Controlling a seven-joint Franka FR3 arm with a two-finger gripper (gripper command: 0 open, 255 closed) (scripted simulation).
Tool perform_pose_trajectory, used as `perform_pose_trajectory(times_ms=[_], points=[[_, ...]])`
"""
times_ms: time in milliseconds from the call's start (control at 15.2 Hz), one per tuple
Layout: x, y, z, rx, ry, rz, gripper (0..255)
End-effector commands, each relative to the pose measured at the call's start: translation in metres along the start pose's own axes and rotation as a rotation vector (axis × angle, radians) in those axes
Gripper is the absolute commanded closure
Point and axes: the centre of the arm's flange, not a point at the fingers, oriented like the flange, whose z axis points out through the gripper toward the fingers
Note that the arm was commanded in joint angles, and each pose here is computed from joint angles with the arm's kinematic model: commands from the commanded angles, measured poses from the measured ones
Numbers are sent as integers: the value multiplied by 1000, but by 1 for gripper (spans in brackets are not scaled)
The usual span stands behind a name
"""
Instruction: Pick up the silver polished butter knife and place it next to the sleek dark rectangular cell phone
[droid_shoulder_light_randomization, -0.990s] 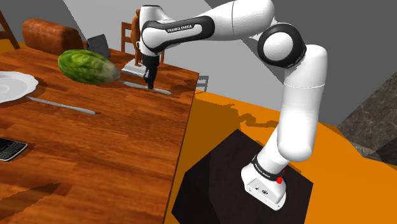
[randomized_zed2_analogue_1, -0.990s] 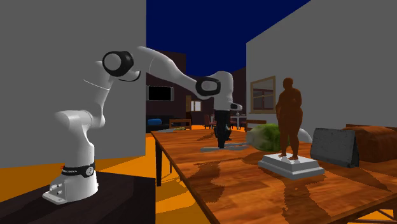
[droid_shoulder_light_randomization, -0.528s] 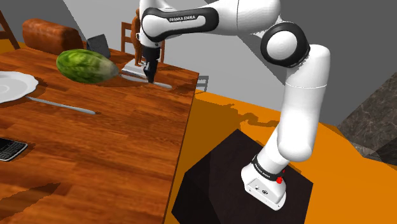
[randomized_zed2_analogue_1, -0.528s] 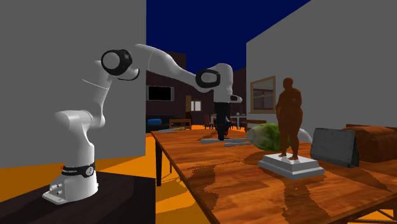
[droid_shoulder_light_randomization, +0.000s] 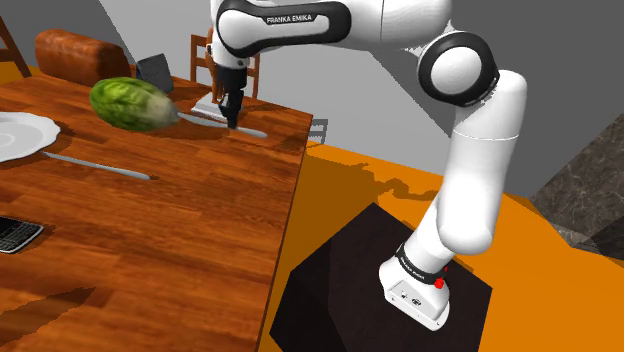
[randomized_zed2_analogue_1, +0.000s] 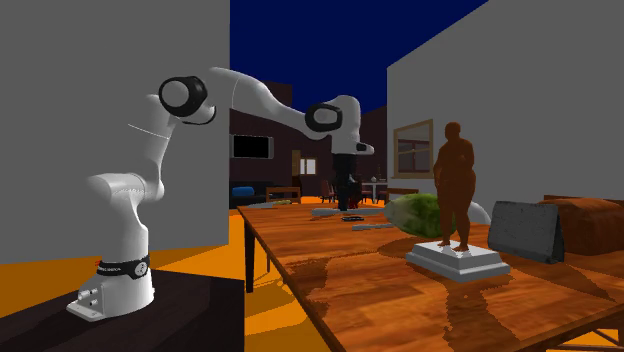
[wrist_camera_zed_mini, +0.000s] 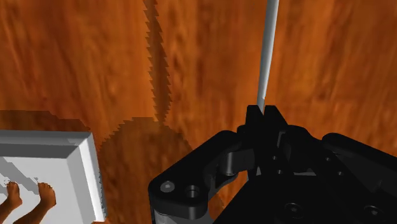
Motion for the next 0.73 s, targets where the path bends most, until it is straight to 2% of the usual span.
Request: perform_pose_trajectory(times_ms=[0,660], points=[[4,-27,-4,0,0,1,255],[20,-158,-8,0,0,1,255]])
